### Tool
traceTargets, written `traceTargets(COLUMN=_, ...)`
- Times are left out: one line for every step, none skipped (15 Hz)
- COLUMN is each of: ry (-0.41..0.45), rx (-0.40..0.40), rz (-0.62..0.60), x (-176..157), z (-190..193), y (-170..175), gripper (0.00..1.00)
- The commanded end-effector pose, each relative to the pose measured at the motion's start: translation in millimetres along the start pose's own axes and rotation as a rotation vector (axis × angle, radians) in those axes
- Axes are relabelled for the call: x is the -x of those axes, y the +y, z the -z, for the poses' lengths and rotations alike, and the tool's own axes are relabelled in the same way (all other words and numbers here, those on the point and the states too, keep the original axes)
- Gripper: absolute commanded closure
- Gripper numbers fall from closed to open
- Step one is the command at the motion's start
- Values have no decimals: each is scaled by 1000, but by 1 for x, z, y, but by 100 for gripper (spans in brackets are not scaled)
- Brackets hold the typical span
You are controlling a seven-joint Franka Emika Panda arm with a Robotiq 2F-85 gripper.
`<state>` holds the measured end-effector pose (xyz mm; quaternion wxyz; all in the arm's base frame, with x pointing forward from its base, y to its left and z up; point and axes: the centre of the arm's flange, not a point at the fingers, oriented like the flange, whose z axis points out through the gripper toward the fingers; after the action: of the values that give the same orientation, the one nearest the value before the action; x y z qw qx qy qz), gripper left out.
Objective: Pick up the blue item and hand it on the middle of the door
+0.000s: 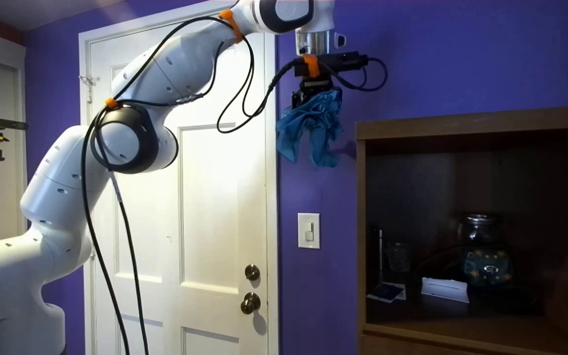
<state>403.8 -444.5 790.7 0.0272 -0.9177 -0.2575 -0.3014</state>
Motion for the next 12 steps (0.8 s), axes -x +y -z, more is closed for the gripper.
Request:
traceTargets(ry=1, rx=168, rz=-101, x=9, z=-27, y=-65, gripper=99)
traceTargets(ry=-11, rx=182, rz=-117, x=3, z=-23, y=-64, gripper=99)
traceTargets(ry=-30, rx=189, rz=-143, x=-3, z=-20, y=-64, gripper=99)
traceTargets(ry=-58, rx=181, rz=-168, x=-8, z=-17, y=-66, gripper=99)
traceTargets(ry=-99, rx=160, rz=-194, x=-13, z=-15, y=-70, gripper=99)
traceTargets(ry=-142, rx=90, rz=-212, x=-18, z=-14, y=-75, gripper=99)
traceTargets(ry=-170, rx=36, rz=-236, x=-21, z=-15, y=-84, gripper=99)
traceTargets(ry=-200, rx=-24, rz=-252, x=-23, z=-17, y=-94, gripper=99)
traceTargets(ry=-226, rx=-85, rz=-265, x=-24, z=-19, y=-106, gripper=99)
traceTargets(ry=-252, rx=-128, rz=-274, x=-25, z=-22, y=-118, gripper=99)
traceTargets(ry=-279, rx=-174, rz=-279, x=-23, z=-23, y=-130, gripper=99)
traceTargets(ry=-300, rx=-215, rz=-282, x=-21, z=-25, y=-140, gripper=99)
